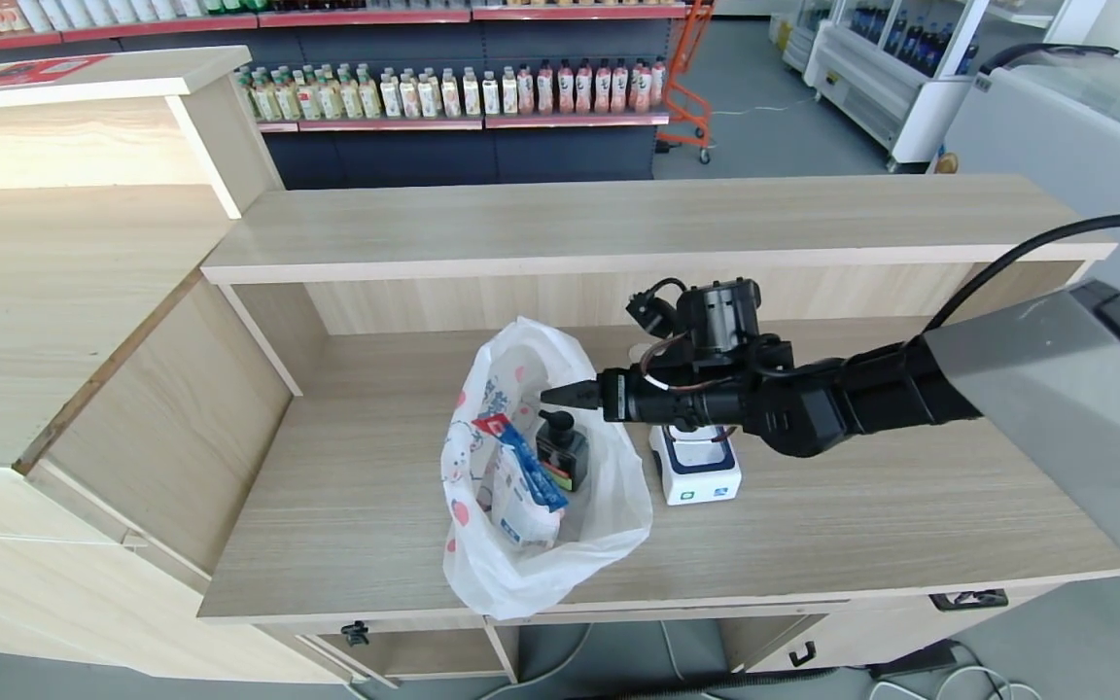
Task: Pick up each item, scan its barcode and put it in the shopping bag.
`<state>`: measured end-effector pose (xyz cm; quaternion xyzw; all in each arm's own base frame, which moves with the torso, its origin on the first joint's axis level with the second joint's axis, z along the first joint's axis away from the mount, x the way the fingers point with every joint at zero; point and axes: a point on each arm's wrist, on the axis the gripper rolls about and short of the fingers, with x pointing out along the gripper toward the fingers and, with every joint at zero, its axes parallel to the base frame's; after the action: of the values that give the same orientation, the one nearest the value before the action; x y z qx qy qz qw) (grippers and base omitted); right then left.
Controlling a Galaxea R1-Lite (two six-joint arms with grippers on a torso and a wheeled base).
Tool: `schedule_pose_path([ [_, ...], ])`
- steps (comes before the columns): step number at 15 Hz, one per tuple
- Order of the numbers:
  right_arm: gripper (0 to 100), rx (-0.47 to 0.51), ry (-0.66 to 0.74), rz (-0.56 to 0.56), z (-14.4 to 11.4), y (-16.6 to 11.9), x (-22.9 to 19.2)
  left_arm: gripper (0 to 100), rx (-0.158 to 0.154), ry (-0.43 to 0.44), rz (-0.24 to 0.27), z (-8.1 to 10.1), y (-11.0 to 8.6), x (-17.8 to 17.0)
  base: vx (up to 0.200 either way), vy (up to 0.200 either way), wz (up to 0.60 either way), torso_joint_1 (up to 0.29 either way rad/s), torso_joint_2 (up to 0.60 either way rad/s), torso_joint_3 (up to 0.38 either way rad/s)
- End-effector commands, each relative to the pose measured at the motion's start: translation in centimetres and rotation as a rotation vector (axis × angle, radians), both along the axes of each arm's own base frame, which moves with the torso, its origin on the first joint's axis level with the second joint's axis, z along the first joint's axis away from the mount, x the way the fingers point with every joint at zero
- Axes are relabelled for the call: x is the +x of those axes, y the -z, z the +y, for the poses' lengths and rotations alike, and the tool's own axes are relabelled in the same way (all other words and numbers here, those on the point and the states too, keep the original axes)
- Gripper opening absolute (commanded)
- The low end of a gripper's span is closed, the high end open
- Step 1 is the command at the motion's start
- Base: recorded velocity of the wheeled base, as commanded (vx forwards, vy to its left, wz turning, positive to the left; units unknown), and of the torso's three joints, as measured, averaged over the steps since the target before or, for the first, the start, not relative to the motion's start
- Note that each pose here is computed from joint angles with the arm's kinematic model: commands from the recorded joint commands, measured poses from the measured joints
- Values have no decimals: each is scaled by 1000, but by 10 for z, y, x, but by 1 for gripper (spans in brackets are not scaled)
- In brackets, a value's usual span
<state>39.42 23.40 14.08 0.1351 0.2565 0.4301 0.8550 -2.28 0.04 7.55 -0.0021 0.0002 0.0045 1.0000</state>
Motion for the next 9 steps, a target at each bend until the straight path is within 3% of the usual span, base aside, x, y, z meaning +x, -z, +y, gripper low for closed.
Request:
schedule_pose_path([
  [1, 100, 22, 34, -19, -16, -18, 0, 100, 0, 0, 0, 0, 0, 0, 0, 0, 0, 0, 0, 0],
  [3, 100, 42, 60, -8, -25, -25, -1, 100, 0, 0, 0, 0, 0, 0, 0, 0, 0, 0, 0, 0],
  [6, 100, 59, 150, -36, -70, -51, -10, 100, 0, 0, 0, 0, 0, 0, 0, 0, 0, 0, 0, 0],
  [9, 100, 25, 308, -122, -150, -84, -75, 100, 0, 0, 0, 0, 0, 0, 0, 0, 0, 0, 0, 0],
])
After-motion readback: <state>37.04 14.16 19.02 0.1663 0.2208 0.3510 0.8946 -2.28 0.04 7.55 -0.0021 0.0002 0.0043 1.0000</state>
